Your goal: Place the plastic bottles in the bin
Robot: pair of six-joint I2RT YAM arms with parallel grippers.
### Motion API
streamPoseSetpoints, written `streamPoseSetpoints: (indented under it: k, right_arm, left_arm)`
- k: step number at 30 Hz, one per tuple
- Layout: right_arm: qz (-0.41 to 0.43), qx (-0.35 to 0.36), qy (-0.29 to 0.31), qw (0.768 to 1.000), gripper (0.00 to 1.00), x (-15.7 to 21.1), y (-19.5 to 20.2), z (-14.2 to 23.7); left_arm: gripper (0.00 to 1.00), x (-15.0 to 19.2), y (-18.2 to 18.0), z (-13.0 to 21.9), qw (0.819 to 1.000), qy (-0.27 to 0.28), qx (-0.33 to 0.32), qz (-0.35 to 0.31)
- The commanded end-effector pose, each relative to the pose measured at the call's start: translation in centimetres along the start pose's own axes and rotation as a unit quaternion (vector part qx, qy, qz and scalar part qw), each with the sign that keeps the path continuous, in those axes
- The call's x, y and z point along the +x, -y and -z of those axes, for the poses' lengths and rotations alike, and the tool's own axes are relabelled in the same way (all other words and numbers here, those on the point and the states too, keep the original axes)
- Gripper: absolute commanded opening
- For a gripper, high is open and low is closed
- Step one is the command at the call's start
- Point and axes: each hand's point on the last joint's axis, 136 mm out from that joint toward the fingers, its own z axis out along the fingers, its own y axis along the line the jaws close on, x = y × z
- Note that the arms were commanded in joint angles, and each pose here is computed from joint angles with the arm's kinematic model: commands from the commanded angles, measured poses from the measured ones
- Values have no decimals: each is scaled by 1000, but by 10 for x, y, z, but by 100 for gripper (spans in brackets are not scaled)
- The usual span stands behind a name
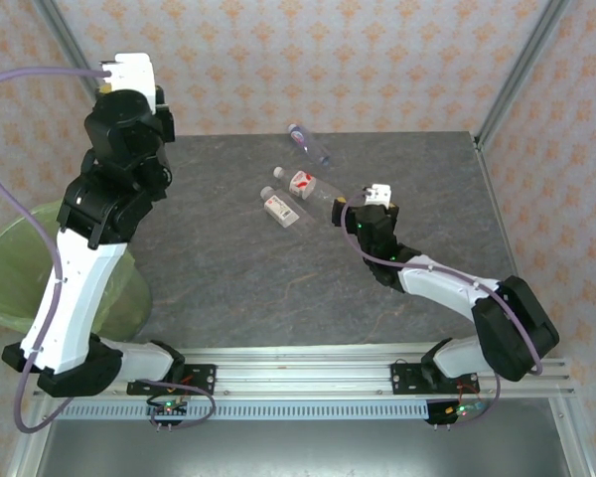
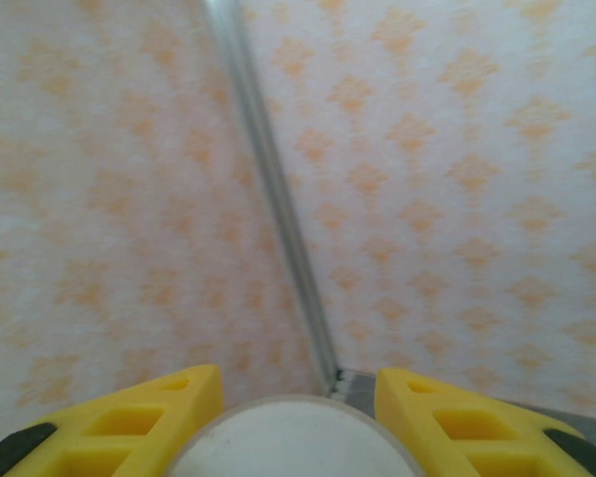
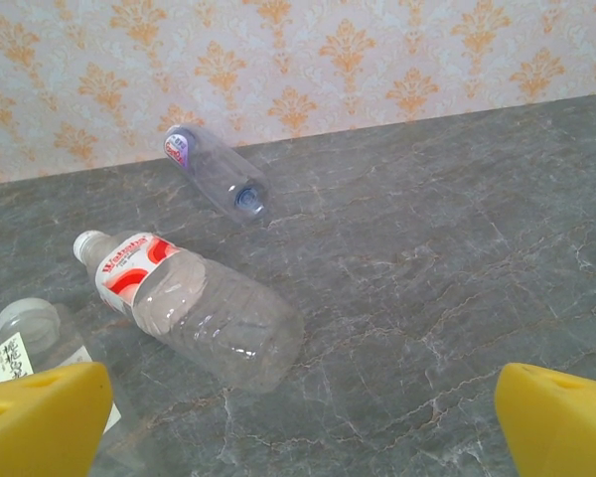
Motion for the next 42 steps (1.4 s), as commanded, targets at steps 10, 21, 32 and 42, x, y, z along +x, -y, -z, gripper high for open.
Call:
streamPoseSetpoints:
  k: [10,21,32,42]
  right_arm:
    - [-25,-5,15,1000,99,-19,-6,-8]
    - [-25,-9,11,1000,99,-15,-8,-16]
    - [-12,-8,11,1000,99,-16,-4,-14]
    - [-15,-7,7,1000,99,-11,-1,-13]
  left_arm:
    - [0,47,-143,-11,964,-67,-259,2]
    - [0,123,-201,0,920,-148,-362,-33]
    - [0,182,-248,24,855,-177,-487,24]
    - [88,216,-260,20,846,-174,-498,78]
